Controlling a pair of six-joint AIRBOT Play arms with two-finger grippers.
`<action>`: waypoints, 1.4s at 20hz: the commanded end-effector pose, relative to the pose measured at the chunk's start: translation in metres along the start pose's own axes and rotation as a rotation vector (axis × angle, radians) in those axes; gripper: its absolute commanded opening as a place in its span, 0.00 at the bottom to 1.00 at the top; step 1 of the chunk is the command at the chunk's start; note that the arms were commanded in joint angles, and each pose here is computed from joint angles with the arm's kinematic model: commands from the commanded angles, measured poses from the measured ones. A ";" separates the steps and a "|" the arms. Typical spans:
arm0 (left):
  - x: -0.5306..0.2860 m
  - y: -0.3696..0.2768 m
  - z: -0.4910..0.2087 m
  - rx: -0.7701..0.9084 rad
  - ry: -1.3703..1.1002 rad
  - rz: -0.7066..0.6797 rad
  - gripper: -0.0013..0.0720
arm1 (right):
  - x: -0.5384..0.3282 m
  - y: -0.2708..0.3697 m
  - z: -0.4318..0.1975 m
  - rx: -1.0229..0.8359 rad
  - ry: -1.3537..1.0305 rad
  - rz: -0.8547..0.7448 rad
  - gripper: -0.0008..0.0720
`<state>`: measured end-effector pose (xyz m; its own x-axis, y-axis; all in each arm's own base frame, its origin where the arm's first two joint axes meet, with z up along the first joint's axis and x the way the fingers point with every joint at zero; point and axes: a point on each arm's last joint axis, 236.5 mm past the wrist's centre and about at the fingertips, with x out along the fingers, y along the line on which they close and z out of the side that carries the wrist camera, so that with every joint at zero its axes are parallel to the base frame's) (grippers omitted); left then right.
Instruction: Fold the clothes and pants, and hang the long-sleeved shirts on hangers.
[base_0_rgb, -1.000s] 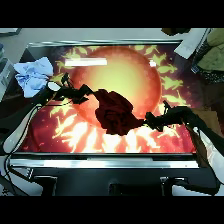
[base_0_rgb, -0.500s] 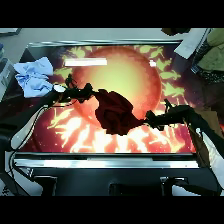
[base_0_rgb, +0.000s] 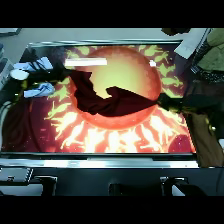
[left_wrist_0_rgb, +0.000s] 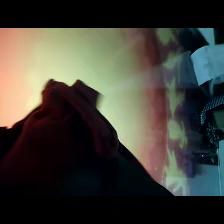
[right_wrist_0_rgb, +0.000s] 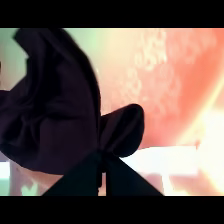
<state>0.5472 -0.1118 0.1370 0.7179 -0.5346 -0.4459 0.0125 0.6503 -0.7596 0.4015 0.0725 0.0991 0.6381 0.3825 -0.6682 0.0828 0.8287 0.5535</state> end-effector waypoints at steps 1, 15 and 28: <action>-0.096 -0.048 0.040 0.133 -0.144 -0.016 0.04 | -0.099 0.050 0.068 -0.144 -0.299 0.001 0.05; -0.359 -0.183 0.003 0.390 -0.591 0.004 0.04 | -0.350 0.126 0.080 -0.323 -0.855 -0.010 0.05; -0.007 0.088 -0.075 0.038 0.212 0.293 0.04 | 0.060 -0.029 0.065 0.127 0.082 -0.152 0.05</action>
<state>0.4682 -0.0699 0.1401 0.6681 -0.3987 -0.6283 -0.0681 0.8081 -0.5851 0.4525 0.0340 0.1660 0.6738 0.2314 -0.7018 0.1903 0.8633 0.4674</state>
